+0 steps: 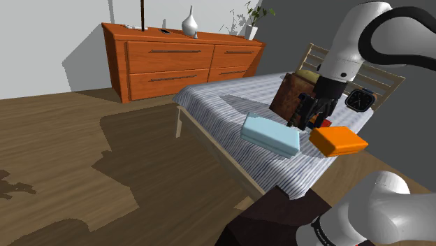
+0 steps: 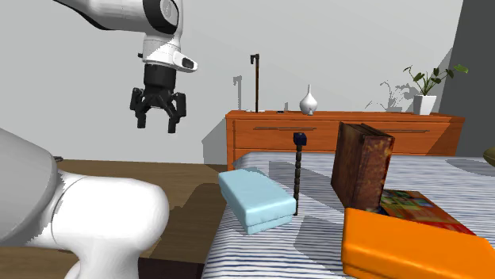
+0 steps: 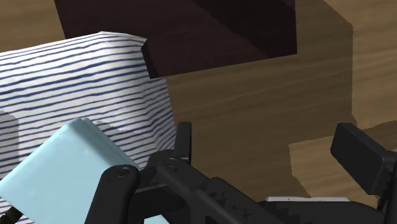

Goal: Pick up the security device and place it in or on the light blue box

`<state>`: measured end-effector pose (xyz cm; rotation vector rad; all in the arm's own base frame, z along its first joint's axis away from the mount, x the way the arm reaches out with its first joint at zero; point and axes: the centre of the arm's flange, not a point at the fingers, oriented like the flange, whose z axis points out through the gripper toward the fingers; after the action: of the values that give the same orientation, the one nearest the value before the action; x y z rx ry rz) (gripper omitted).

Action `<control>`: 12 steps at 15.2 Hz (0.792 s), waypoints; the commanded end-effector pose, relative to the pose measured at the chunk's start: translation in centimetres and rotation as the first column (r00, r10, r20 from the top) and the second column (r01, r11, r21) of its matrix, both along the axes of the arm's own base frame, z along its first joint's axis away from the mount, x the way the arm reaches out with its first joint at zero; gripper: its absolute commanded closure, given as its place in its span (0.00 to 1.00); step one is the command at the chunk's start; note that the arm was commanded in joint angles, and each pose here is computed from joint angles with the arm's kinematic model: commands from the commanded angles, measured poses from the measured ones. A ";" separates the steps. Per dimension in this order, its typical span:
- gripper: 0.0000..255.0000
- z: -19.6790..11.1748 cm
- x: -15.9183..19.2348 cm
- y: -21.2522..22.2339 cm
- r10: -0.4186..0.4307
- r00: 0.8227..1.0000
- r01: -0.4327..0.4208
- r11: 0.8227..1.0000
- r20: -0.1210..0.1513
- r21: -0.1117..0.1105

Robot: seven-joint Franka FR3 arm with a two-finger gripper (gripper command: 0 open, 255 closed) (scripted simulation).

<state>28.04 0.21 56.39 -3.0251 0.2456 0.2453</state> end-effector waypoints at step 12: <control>0.00 -2.4 2.2 -12.8 0.048 0.990 -0.042 0.998 0.135 -0.052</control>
<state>30.28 -11.51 54.18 -3.0747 0.1848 0.0574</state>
